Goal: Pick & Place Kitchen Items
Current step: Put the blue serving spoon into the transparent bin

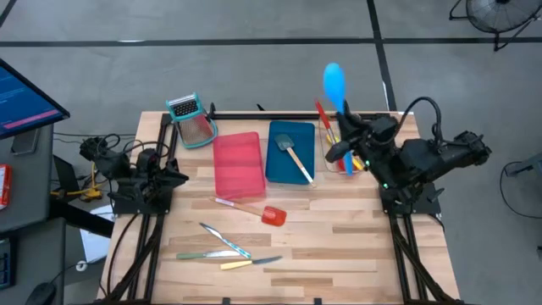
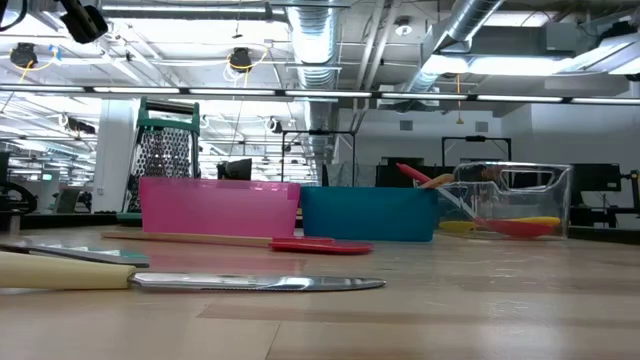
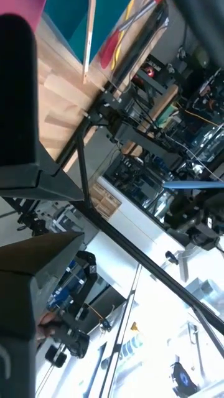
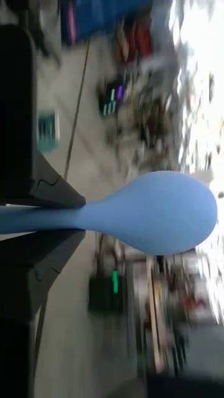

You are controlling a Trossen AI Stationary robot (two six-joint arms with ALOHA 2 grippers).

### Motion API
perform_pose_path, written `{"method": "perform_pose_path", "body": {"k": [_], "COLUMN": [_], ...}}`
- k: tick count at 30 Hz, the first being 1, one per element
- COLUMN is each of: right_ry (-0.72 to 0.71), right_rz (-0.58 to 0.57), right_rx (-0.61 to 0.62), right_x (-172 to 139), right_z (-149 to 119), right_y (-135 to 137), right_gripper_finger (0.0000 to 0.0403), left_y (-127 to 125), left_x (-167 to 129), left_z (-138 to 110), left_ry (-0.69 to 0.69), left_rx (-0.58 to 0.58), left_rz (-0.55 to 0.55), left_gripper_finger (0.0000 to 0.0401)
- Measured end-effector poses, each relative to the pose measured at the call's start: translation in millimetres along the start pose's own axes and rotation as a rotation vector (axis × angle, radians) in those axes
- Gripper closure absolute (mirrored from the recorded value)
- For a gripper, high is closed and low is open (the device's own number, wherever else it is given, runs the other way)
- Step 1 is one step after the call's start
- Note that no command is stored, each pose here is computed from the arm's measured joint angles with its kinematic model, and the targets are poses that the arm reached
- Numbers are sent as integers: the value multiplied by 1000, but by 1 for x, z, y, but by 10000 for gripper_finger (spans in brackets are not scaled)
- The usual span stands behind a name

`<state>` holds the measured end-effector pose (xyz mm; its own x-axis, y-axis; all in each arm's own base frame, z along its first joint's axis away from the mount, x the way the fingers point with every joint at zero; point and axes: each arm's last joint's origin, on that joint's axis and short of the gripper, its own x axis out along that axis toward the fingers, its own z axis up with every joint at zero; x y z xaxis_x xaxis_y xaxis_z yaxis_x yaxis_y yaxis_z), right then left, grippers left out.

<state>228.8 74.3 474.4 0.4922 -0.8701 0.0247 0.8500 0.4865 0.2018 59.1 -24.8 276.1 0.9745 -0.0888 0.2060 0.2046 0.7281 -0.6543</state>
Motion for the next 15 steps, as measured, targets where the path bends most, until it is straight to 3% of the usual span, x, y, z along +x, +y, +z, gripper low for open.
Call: {"method": "perform_pose_path", "body": {"k": [2, 8, 15], "right_ry": [6, -14, -8], "right_rz": [-87, -185, -301], "right_rx": [-21, 15, -191], "right_x": [2, 22, 46], "right_z": [1, 10, 14], "right_y": [-3, -16, -28], "right_gripper_finger": [349, 351, 364], "left_y": [0, -2, -3], "left_x": [0, 0, 0], "left_z": [1, 5, 8], "left_ry": [-8, -54, -97], "left_rx": [-3, -28, -54], "left_rz": [4, -7, -1], "left_gripper_finger": [325, 325, 325]}}
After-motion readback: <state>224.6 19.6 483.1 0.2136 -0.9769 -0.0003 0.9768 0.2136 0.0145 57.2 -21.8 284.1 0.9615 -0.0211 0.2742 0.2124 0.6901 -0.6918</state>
